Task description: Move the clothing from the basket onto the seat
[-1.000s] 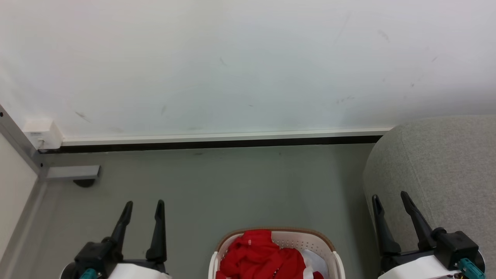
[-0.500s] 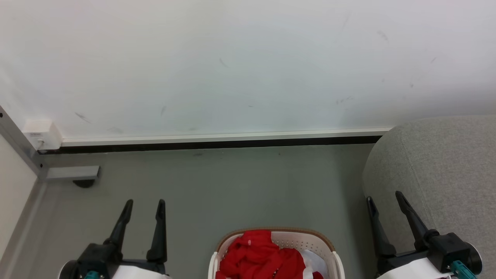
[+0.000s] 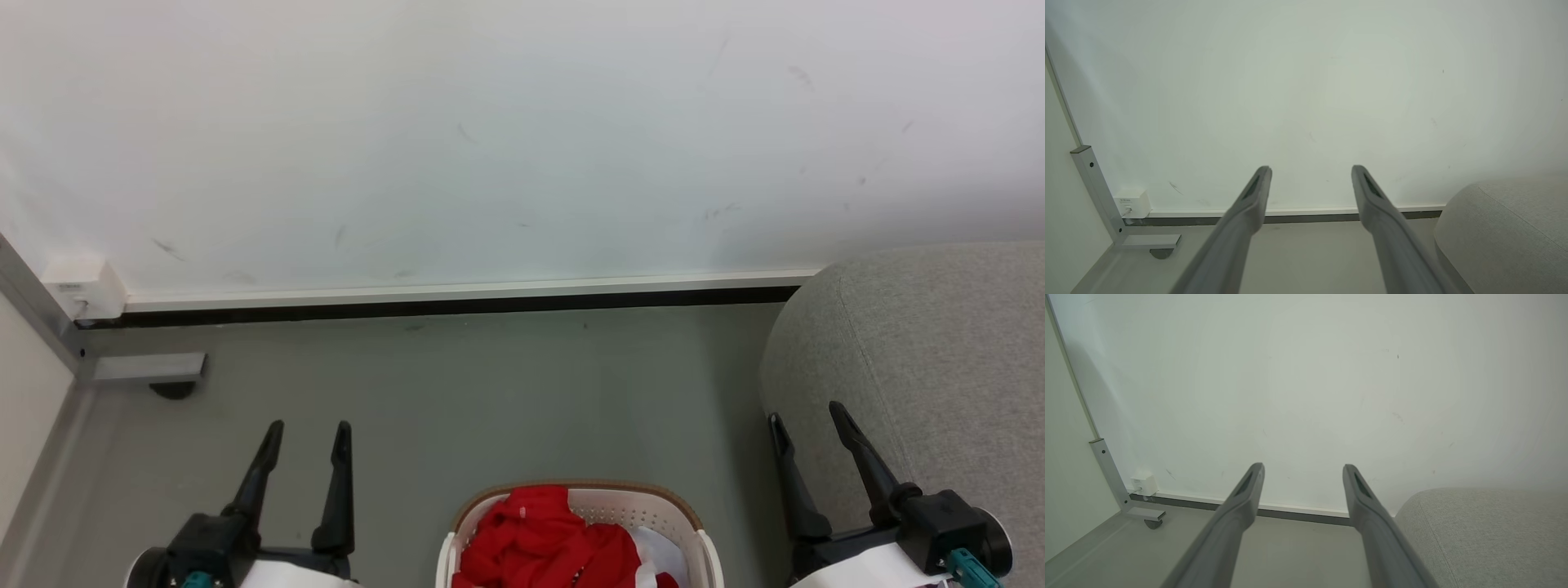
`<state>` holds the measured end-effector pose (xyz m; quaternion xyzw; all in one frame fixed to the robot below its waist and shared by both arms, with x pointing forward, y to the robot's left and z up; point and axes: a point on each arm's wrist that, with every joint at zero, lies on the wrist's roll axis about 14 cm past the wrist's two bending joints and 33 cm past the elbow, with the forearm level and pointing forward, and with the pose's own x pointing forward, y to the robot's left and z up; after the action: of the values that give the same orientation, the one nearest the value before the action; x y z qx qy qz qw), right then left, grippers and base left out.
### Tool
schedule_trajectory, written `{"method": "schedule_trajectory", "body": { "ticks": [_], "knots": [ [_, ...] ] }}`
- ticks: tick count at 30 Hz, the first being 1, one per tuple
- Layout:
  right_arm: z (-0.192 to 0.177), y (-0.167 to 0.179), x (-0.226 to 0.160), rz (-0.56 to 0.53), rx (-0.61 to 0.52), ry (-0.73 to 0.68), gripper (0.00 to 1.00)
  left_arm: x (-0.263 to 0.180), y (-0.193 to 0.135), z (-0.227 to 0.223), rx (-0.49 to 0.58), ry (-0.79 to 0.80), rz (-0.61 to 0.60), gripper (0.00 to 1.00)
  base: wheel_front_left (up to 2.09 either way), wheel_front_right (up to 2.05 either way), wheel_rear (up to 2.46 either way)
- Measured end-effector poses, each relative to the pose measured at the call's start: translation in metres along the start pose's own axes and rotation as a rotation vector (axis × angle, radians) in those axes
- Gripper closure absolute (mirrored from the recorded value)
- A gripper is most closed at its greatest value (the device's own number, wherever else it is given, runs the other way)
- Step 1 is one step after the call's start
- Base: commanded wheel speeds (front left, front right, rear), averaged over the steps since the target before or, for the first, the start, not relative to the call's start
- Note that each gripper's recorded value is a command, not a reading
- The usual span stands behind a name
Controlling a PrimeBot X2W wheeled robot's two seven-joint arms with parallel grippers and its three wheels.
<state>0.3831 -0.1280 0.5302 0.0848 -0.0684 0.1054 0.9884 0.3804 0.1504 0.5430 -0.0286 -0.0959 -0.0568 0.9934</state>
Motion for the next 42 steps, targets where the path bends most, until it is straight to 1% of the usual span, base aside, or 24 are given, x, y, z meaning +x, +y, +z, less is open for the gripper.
{"method": "schedule_trajectory", "body": {
  "ticks": [7,11,18,21,27,34,36,39,42],
  "knots": [
    [0.000,-0.002,0.000,-0.006,0.006,0.000,0.00,0.002,-0.004,-0.002,-0.017,0.005,-0.009,0.00,0.00,0.00,0.00],
    [0.003,-0.008,0.001,-0.025,0.018,-0.009,0.00,0.005,-0.011,-0.006,-0.025,0.014,-0.029,0.00,0.00,0.00,0.00],
    [0.007,-0.029,0.000,-0.081,-0.002,-0.021,0.00,0.018,-0.031,-0.018,-0.048,0.041,-0.094,0.00,0.00,0.00,0.00],
    [0.011,-0.040,-0.001,-0.113,-0.009,-0.029,0.00,0.026,-0.045,-0.027,-0.059,0.061,-0.137,0.00,0.00,0.00,0.00],
    [0.021,-0.065,-0.004,-0.183,-0.031,-0.055,0.00,0.037,-0.081,-0.058,-0.084,0.144,-0.246,0.00,0.00,0.00,0.00],
    [0.033,-0.096,-0.006,-0.262,-0.079,-0.077,0.00,0.045,-0.121,-0.107,-0.063,0.272,-0.376,0.00,0.00,0.00,0.00],
    [0.035,-0.102,-0.005,-0.276,-0.090,-0.081,0.00,0.046,-0.132,-0.122,-0.049,0.312,-0.421,0.00,0.00,0.00,0.00],
    [0.038,-0.110,-0.002,-0.291,-0.107,-0.086,0.00,0.048,-0.145,-0.145,0.012,0.363,-0.502,0.00,0.00,0.00,0.00],
    [0.038,-0.118,0.001,-0.308,-0.119,-0.086,0.00,0.045,-0.156,-0.175,0.065,0.457,-0.578,0.00,0.00,0.00,0.00]
  ]
}}
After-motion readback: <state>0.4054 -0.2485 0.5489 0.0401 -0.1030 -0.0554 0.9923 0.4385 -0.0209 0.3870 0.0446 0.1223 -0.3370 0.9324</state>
